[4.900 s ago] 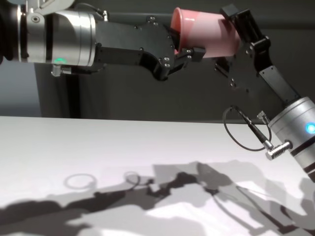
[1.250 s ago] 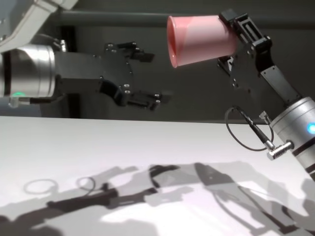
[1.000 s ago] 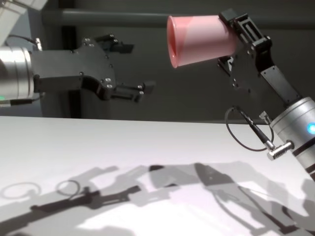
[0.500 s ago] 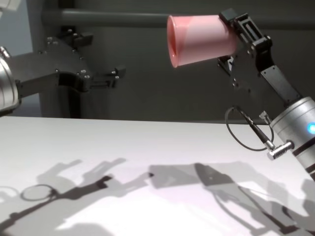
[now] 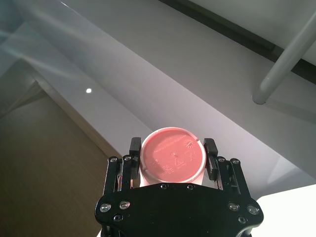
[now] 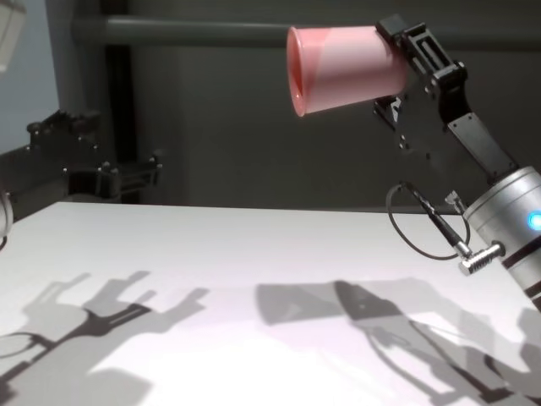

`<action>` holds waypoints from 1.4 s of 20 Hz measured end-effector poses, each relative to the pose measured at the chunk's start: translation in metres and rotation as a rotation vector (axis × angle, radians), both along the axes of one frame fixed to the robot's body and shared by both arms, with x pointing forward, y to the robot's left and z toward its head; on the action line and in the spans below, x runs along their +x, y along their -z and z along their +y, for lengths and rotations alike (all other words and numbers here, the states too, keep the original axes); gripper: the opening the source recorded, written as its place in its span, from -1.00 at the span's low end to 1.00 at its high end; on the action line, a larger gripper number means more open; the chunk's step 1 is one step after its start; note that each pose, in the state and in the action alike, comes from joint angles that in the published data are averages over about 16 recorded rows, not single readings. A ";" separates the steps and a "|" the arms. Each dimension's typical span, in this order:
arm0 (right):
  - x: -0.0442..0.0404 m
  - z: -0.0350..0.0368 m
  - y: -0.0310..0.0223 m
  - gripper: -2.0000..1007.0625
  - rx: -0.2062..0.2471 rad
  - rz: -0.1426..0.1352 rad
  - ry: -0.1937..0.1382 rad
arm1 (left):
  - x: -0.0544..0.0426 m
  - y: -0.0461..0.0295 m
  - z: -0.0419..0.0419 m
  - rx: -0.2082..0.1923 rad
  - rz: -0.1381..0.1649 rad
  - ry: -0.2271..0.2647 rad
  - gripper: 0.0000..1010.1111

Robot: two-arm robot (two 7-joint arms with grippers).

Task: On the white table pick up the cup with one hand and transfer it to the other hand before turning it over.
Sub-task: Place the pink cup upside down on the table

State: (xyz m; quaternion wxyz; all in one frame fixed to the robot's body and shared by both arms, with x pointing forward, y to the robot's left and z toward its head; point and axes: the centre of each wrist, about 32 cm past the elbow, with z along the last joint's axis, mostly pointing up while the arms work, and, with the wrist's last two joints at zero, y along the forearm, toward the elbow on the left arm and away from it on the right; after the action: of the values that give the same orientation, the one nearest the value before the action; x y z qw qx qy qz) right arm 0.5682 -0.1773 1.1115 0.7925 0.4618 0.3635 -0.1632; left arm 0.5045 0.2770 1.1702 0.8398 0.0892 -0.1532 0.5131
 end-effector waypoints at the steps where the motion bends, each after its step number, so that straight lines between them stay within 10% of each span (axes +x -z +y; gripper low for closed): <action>1: 0.0000 0.0000 0.0000 0.48 0.000 0.000 0.000 | -0.0019 0.0030 -0.0001 -0.013 0.013 -0.016 0.99; 11: 0.0000 0.0000 0.0000 0.48 0.000 0.000 0.000 | -0.0122 0.0303 -0.0055 -0.150 0.090 -0.083 0.99; 28: 0.0000 0.0000 0.0000 0.48 0.000 0.000 0.000 | -0.0022 0.0630 -0.0326 -0.278 0.004 -0.009 0.99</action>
State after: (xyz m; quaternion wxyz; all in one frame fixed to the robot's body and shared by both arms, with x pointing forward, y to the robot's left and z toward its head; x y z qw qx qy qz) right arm 0.5682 -0.1773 1.1114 0.7925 0.4618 0.3635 -0.1632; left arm 0.5023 0.2444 1.1072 0.8422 -0.0262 -0.0787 0.5328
